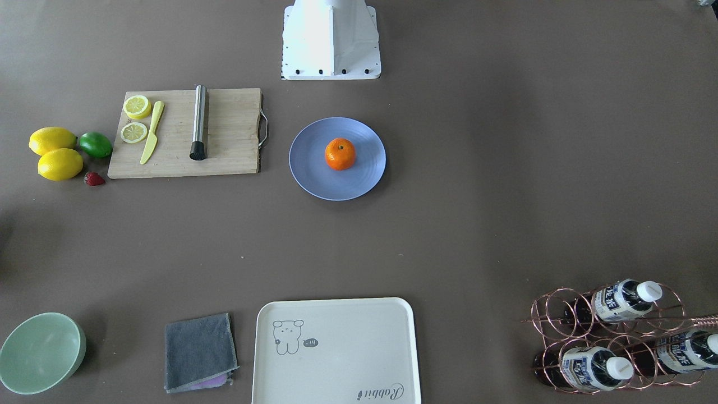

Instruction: Pick orange to plate

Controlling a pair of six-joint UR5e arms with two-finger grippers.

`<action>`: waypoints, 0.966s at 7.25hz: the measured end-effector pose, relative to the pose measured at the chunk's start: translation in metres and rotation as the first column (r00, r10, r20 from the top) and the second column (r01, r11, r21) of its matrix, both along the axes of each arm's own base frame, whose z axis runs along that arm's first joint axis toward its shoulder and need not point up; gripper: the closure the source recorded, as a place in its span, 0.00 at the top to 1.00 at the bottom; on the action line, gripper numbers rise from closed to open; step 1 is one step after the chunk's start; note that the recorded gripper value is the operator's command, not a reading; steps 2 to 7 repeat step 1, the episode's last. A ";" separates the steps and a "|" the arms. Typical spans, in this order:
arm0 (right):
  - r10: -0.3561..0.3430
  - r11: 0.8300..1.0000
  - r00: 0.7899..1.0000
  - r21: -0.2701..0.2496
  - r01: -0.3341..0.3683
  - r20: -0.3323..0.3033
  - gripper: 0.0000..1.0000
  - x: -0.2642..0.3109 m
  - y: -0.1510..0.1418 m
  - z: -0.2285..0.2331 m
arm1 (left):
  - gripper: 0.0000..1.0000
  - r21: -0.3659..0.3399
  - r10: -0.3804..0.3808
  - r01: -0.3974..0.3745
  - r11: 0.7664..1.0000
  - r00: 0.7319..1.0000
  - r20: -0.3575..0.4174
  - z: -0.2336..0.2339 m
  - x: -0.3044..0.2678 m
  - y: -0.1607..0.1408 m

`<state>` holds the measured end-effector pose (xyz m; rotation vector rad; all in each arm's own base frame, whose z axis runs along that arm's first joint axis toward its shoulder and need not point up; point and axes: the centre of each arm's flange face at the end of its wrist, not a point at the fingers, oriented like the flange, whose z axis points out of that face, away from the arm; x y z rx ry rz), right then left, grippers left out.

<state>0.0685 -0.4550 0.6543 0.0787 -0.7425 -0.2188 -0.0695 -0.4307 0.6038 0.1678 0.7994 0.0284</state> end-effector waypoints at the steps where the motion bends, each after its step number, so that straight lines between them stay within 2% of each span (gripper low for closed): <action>1: 0.000 1.000 1.000 0.000 0.000 -0.005 1.00 0.000 0.000 0.000 | 0.97 -0.004 0.003 -0.003 1.000 1.000 -0.001 0.001 0.001 0.001; 7: 0.000 1.000 1.000 0.000 0.000 -0.005 1.00 0.000 0.000 0.000 | 0.97 -0.004 0.003 -0.003 1.000 1.000 -0.001 0.001 0.001 0.001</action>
